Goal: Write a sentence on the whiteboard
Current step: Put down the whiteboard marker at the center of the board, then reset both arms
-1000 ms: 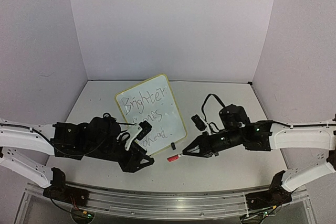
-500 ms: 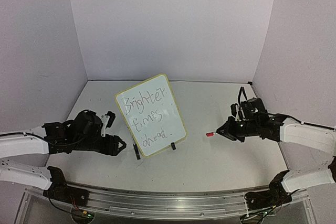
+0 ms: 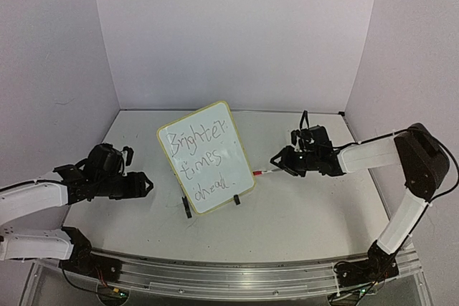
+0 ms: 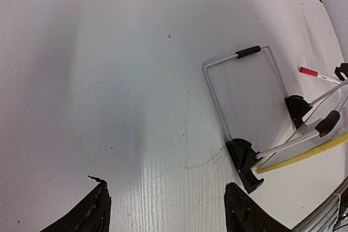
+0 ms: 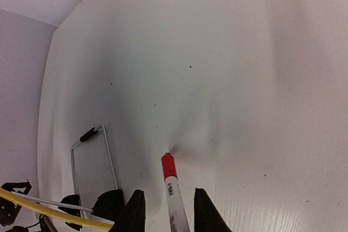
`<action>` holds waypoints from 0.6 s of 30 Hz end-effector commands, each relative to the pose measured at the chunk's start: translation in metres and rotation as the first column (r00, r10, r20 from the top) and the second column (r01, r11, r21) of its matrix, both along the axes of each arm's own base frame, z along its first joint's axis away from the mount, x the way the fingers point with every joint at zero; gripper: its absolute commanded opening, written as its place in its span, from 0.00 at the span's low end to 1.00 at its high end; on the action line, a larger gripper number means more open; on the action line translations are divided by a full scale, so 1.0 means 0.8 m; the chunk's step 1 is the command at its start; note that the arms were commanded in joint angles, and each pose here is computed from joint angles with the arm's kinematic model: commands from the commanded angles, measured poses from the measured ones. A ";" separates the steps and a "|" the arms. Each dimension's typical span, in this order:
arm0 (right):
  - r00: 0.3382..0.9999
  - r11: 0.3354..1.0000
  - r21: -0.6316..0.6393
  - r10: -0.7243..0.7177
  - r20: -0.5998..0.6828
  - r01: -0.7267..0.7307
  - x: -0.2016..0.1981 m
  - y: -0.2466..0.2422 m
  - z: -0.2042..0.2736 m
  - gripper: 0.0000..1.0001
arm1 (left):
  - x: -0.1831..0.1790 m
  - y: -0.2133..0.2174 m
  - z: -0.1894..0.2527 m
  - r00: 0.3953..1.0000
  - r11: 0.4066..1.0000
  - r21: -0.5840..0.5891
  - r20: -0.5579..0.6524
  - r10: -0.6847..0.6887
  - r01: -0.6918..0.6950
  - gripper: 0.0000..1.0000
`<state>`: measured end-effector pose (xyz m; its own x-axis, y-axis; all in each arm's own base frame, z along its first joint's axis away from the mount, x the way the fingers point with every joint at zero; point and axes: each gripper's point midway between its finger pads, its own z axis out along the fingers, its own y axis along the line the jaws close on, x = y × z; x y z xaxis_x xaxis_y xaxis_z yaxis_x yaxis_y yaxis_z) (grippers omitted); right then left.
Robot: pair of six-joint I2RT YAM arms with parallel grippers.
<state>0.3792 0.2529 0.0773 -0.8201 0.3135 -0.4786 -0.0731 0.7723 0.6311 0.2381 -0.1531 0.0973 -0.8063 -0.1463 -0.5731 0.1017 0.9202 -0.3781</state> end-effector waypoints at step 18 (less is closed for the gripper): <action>0.943 0.876 -0.369 -0.236 0.234 0.311 0.006 -0.190 0.061 0.93 | 0.144 0.154 0.057 0.906 0.935 -0.075 0.229 0.355 -0.347 0.90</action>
